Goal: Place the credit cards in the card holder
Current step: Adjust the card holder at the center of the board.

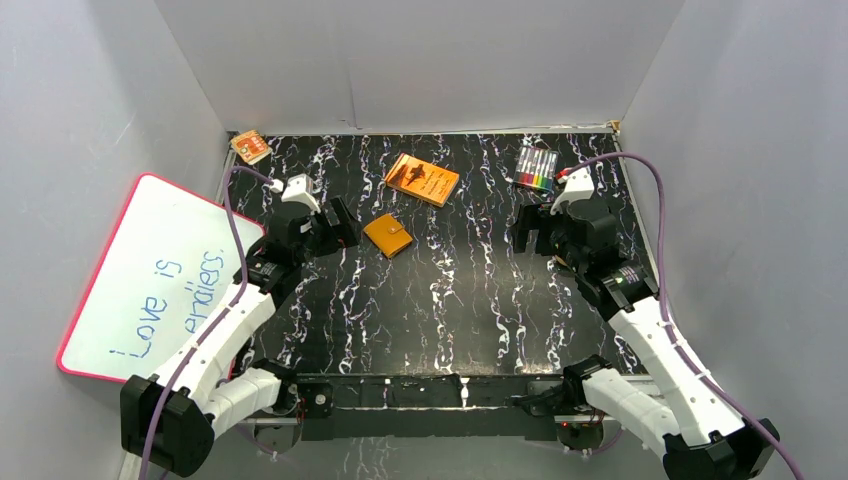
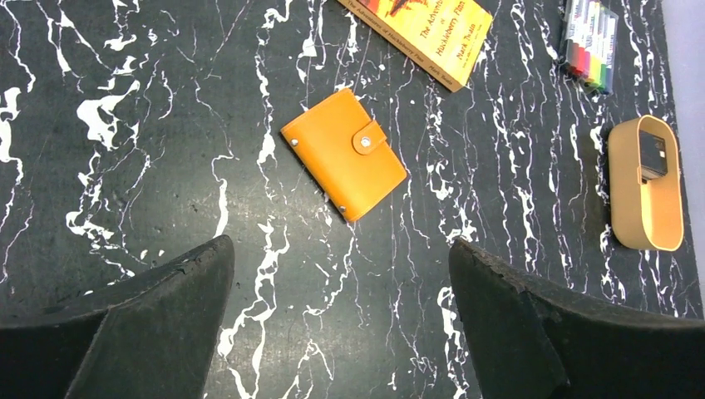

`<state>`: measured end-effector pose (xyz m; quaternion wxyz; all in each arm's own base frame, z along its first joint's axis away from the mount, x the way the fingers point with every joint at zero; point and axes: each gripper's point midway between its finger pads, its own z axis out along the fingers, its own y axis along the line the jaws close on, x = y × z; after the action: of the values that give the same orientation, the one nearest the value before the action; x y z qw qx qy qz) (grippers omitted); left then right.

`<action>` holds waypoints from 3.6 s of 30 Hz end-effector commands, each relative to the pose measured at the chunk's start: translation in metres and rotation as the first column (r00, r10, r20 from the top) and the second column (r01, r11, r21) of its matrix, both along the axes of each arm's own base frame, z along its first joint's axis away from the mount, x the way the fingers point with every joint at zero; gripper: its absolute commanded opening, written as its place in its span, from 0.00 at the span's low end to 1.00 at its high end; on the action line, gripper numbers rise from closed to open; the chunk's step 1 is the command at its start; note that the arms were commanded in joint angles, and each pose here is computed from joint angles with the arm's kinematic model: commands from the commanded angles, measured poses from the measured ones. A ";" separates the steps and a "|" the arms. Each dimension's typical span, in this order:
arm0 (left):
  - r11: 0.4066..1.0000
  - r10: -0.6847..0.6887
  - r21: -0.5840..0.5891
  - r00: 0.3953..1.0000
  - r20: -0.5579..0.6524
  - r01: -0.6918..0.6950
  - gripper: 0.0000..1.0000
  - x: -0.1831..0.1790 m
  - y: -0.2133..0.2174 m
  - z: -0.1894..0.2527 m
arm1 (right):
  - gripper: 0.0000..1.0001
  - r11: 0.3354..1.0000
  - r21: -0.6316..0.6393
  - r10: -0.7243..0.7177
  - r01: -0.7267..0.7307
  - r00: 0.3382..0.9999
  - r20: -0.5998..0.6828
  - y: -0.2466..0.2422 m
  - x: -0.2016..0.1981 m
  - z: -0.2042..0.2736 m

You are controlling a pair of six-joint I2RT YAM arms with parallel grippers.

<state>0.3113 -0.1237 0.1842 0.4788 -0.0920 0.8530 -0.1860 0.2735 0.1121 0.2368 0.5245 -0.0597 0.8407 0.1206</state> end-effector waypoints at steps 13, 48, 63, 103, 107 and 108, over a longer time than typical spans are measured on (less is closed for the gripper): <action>0.998 0.054 -0.017 0.998 0.043 -0.053 0.98 -0.003 0.011 0.008 | 0.99 0.995 0.067 0.064 -0.068 0.996 0.054 0.015 0.002 0.046; 0.980 0.168 -0.038 0.915 -0.366 -0.195 0.95 -0.042 0.013 -0.064 | 0.72 0.860 0.499 0.266 -0.102 0.925 -0.270 0.192 0.078 -0.078; 0.985 0.170 0.037 0.889 -0.425 -0.171 0.94 -0.065 0.024 -0.107 | 0.62 0.866 0.497 0.287 -0.052 0.866 -0.410 0.247 0.115 -0.158; 0.991 0.120 -0.008 0.903 -0.412 -0.135 0.92 -0.065 0.016 -0.100 | 0.00 0.833 0.553 0.327 -0.003 0.810 -0.487 0.239 0.035 -0.185; 0.993 0.083 -0.038 0.901 -0.426 -0.109 0.92 -0.068 0.008 -0.101 | 0.00 0.833 0.553 0.334 -0.009 0.804 -0.491 0.215 0.001 -0.179; 0.993 0.071 -0.051 0.899 -0.431 -0.103 0.92 -0.069 0.006 -0.101 | 0.00 0.834 0.552 0.334 -0.006 0.802 -0.496 0.209 -0.009 -0.178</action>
<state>0.2447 -0.1093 0.0772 0.2875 -0.1975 0.9263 -0.1424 0.2874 0.3328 0.0377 0.2148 0.0590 0.8933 0.3904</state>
